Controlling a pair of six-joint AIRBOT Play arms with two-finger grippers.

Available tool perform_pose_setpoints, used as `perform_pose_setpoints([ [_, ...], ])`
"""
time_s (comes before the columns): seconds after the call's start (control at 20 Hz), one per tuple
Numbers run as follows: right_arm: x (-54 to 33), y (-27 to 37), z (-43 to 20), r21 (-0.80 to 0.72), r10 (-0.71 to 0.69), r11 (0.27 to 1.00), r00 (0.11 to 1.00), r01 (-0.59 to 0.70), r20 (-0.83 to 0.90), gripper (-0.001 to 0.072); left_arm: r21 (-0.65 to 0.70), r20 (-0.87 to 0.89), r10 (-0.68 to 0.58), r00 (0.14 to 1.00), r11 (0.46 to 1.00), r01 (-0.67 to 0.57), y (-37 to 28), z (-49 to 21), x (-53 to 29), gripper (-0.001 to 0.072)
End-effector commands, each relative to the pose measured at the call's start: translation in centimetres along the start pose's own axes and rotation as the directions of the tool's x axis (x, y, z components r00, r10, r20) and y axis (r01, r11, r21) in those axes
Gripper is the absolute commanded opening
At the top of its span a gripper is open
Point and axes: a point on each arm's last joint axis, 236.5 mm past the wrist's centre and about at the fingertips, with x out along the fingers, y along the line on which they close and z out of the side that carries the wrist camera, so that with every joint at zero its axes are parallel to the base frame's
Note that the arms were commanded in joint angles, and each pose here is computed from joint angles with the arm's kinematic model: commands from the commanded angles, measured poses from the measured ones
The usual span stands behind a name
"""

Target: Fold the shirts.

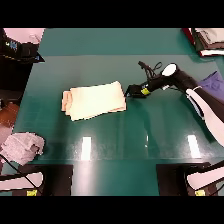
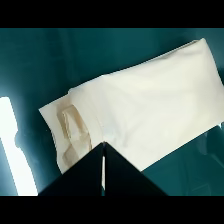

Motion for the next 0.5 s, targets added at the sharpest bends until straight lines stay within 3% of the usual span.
perform_pose_setpoints([
  [0.0, 2.2, -0.7, 0.4, 0.144, 0.087, 0.985, 0.996, -0.091, 0.029, 0.0688, 0.0, 0.002, -0.003, 1.0, 1.0, 0.003, -0.1, 0.0, 0.0, 0.0027],
  [0.2, 5.6, 2.4, 1.7, 0.12, 0.188, 0.975, 0.982, -0.189, 0.016, 0.0687, 0.0, 0.001, -0.005, 1.0, 1.0, 0.005, -0.1, 0.0, 0.0, 0.0026],
  [0.3, 7.3, 4.2, 2.2, 0.073, 0.201, 0.977, 0.98, -0.201, -0.002, 0.0646, 0.0, 0.001, -0.005, 1.0, 1.0, 0.005, -0.1, 0.0, 0.0, 0.0026],
  [0.45, 9.8, 6.5, 1.8, 0.021, 0.216, 0.976, 0.975, -0.216, -0.043, 0.0349, 0.0, -0.011, -0.008, 1.0, 1.0, 0.008, -0.2, -0.3, 0.0, 0.0027],
])
